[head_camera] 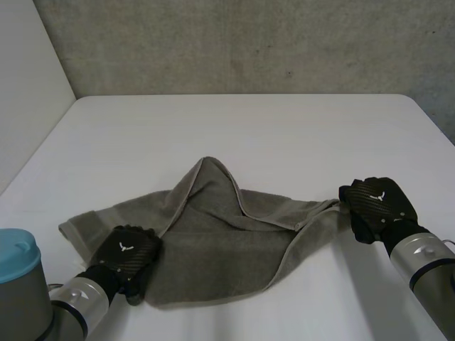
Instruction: Fold the towel.
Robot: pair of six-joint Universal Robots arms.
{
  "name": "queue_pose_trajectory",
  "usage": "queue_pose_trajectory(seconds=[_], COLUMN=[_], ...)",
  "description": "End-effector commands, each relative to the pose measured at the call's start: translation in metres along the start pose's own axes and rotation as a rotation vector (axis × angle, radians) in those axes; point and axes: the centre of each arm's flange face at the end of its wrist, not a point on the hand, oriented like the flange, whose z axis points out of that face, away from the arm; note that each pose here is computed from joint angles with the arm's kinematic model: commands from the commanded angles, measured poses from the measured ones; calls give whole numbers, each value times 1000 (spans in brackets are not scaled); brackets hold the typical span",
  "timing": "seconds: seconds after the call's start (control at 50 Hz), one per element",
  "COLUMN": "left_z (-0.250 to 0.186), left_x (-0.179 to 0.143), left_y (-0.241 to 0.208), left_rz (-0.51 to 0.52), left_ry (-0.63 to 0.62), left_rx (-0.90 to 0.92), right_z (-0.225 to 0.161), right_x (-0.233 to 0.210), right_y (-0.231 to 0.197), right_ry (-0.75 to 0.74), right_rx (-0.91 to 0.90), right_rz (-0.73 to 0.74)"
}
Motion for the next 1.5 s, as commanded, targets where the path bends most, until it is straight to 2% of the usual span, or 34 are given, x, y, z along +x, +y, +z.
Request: queue_pose_trajectory(seconds=[0.02,0.36,0.46,0.52,0.6,0.68,0.7,0.84,0.9,0.98,1.08,1.16,1.22,1.28,1.3,1.32,1.34,1.38,1.4,1.42,1.44,1.48,1.5], left_z=[8,8,2,-7,-29,-51,-62,-94,-94,-59,-16,13,39,57,62,63,63,53,53,43,43,22,22], left_x=[1,0,-10,-20,-44,-54,-56,-76,-82,-114,-127,-134,-141,-154,-162,-171,-171,-191,-192,-200,-200,-211,-211], left_y=[1,-6,-24,-48,-95,-131,-146,-191,-195,-197,-191,-185,-184,-198,-211,-227,-228,-269,-269,-291,-291,-325,-325], left_rz=[-2,5,9,13,-31,-70,-80,-153,-171,-238,-271,-298,-311,-295,-278,-259,-258,-235,-235,-234,-234,-240,-240], left_ry=[9,-8,-48,-88,-175,-177,-157,-91,-92,-98,-65,-43,-32,-45,-60,-78,-78,-141,-141,-169,-169,-179,-178], left_rx=[-1,42,112,208,398,539,579,534,521,457,374,307,272,321,372,441,442,633,634,744,746,949,950], right_z=[-1,-1,0,-4,-22,-40,-40,-64,-65,-36,-9,12,30,61,61,70,70,73,73,69,65,60,52], right_x=[-1,-1,2,12,27,40,40,67,70,74,77,66,43,44,44,52,52,65,65,72,76,81,84], right_y=[1,1,-4,-24,-75,-127,-128,-193,-199,-192,-179,-180,-192,-218,-219,-233,-233,-267,-268,-284,-298,-309,-319], right_ry=[-2,-1,7,42,52,6,5,26,24,-44,-68,-117,-162,-97,-97,-57,-57,6,7,33,57,71,79], right_rx=[-4,-2,9,67,159,208,208,261,256,122,39,45,107,306,307,411,412,627,628,724,809,876,925], right_rz=[-1,-3,-3,-19,-43,-47,-48,-69,-73,-66,-123,-140,-119,-55,-55,-34,-34,-19,-19,-15,-10,-3,11])
